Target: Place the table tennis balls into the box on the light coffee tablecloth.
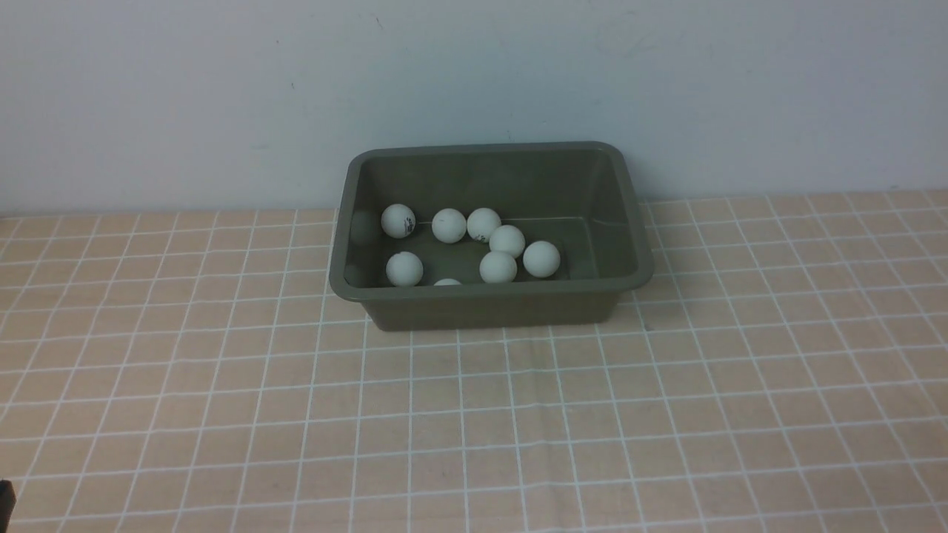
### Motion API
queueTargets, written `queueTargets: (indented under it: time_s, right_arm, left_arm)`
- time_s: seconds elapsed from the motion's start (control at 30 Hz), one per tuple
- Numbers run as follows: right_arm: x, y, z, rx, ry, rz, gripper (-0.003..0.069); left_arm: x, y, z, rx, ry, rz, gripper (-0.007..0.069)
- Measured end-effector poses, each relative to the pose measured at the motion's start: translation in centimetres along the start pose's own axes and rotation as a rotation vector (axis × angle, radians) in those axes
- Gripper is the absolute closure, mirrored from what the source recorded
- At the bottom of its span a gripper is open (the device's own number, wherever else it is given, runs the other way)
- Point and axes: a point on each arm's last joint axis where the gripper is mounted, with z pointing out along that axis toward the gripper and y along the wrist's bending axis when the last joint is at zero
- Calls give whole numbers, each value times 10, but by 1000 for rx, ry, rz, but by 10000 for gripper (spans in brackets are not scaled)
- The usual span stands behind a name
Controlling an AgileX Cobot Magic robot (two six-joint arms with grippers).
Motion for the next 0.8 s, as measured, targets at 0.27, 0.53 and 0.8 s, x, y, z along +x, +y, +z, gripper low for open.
queueTargets:
  time_s: [0.27, 0.53, 0.8]
  right_arm:
    - [4, -2, 0, 21, 45, 166, 677]
    - [4, -2, 0, 22, 47, 190, 677]
    - [4, -2, 0, 22, 47, 190, 677]
  left_arm:
    - [0, 0, 0, 0, 0, 6, 694]
    - [0, 0, 0, 0, 0, 0, 694]
    - [0, 0, 0, 0, 0, 0, 694]
